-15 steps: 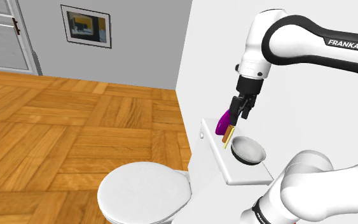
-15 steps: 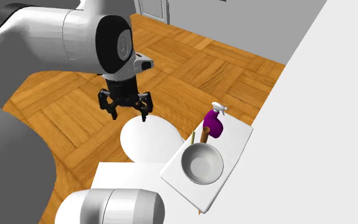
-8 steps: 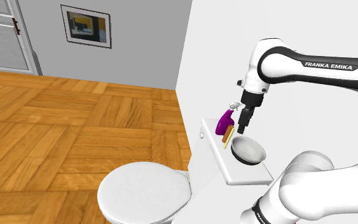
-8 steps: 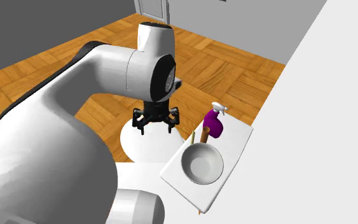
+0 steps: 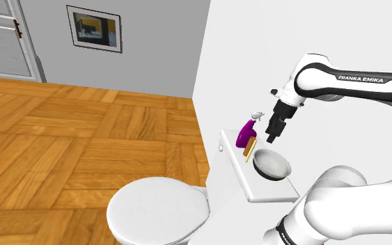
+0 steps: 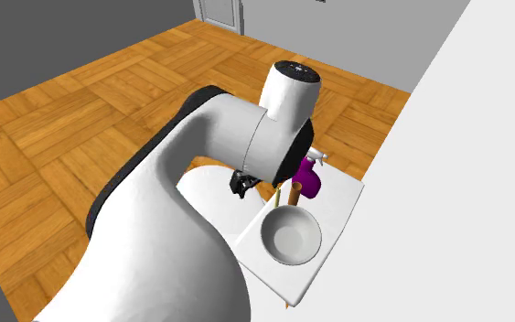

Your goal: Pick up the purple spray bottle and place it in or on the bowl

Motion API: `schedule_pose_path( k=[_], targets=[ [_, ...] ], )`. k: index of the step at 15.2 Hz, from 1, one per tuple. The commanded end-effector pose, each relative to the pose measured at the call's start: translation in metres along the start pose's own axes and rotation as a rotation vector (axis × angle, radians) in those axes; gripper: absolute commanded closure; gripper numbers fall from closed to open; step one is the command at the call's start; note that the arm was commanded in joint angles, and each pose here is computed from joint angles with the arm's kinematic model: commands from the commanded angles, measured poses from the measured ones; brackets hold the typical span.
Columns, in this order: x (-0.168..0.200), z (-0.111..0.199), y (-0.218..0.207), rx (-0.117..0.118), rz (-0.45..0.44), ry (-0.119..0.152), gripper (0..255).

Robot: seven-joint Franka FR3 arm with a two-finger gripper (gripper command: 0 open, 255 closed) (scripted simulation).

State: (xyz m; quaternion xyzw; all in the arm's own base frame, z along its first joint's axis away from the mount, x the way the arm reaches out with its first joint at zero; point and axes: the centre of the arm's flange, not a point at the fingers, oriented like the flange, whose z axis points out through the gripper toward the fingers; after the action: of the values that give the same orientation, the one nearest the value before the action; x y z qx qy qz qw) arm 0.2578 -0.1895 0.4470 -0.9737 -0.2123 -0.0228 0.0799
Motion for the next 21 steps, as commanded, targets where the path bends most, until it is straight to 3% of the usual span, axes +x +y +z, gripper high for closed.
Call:
schedule_pose_path(
  k=[1,12,13,14,21],
  targets=[
    [-0.036,-0.008,0.028,-0.032,-0.028,0.116,0],
    [-0.057,0.044,0.178,-0.004,-0.344,0.313,0],
    [-0.117,0.027,0.133,-0.195,-0.445,0.036,0],
    [-0.117,0.027,0.133,-0.195,-0.445,0.036,0],
    [-0.069,0.054,0.216,-0.082,-0.513,0.166,0]
  ],
)
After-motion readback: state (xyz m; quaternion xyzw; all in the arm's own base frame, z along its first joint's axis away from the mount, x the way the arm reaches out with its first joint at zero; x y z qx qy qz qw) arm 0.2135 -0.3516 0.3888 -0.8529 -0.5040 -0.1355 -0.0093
